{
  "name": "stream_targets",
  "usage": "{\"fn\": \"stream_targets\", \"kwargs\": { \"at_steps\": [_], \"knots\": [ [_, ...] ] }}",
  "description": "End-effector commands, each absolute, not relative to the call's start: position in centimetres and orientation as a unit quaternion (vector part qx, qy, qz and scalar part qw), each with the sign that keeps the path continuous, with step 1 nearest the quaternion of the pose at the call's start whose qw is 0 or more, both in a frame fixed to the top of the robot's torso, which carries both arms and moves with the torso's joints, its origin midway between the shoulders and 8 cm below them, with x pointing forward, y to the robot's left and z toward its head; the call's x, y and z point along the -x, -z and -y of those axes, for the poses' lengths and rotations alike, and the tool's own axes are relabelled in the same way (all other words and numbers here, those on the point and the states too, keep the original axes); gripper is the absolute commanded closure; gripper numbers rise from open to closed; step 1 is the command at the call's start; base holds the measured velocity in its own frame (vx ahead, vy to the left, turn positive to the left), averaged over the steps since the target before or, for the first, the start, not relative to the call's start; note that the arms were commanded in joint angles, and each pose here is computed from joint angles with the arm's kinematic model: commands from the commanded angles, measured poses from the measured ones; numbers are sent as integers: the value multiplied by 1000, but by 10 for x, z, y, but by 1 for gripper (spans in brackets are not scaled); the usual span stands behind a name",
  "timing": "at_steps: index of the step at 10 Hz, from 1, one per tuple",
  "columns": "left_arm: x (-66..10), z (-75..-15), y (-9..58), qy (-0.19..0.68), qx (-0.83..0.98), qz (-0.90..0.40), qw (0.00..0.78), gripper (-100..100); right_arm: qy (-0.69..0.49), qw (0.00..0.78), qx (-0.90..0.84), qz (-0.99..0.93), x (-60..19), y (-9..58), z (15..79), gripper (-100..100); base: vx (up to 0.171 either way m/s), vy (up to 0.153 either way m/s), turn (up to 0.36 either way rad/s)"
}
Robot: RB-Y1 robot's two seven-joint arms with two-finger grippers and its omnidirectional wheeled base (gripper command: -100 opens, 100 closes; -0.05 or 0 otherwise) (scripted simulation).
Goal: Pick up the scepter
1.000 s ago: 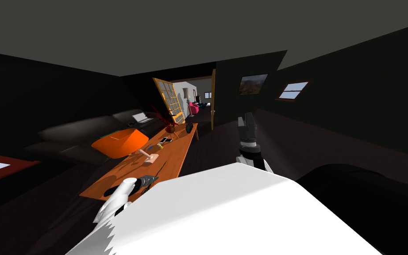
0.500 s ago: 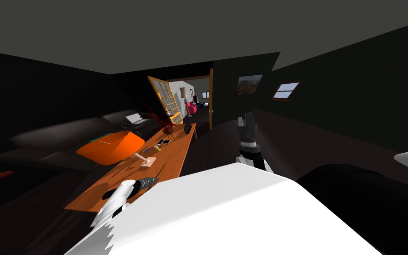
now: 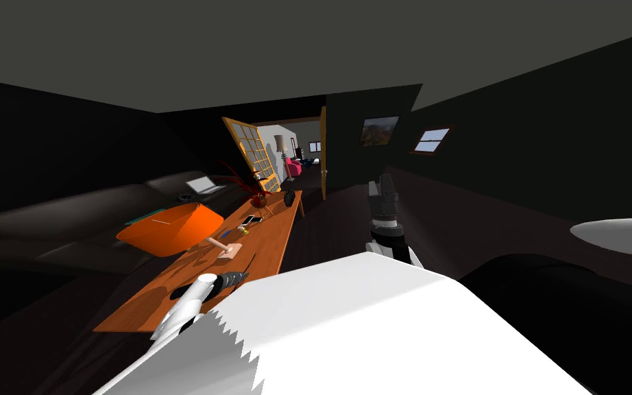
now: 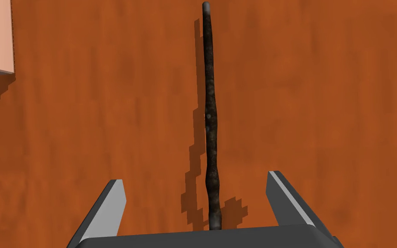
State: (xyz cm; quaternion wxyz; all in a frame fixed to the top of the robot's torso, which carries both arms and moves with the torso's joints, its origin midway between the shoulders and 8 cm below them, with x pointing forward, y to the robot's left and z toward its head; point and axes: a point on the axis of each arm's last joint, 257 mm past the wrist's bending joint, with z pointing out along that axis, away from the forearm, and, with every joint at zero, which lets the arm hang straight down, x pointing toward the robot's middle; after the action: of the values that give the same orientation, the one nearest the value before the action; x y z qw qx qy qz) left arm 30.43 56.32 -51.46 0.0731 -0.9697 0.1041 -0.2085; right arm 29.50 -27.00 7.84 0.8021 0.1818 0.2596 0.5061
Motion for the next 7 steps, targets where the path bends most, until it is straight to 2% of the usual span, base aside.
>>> {"fn": "stream_targets", "kwargs": {
  "at_steps": [1,7],
  "knots": [
    [-309,-563,514,210,970,-96,79,-100,-506,802,-182,-260,-295,-78,270,0,-60,51,-139],
    [-322,-552,521,210,972,-71,84,-100,-506,802,-182,-260,-295,-78,270,0,-61,42,-78]
  ]
}}
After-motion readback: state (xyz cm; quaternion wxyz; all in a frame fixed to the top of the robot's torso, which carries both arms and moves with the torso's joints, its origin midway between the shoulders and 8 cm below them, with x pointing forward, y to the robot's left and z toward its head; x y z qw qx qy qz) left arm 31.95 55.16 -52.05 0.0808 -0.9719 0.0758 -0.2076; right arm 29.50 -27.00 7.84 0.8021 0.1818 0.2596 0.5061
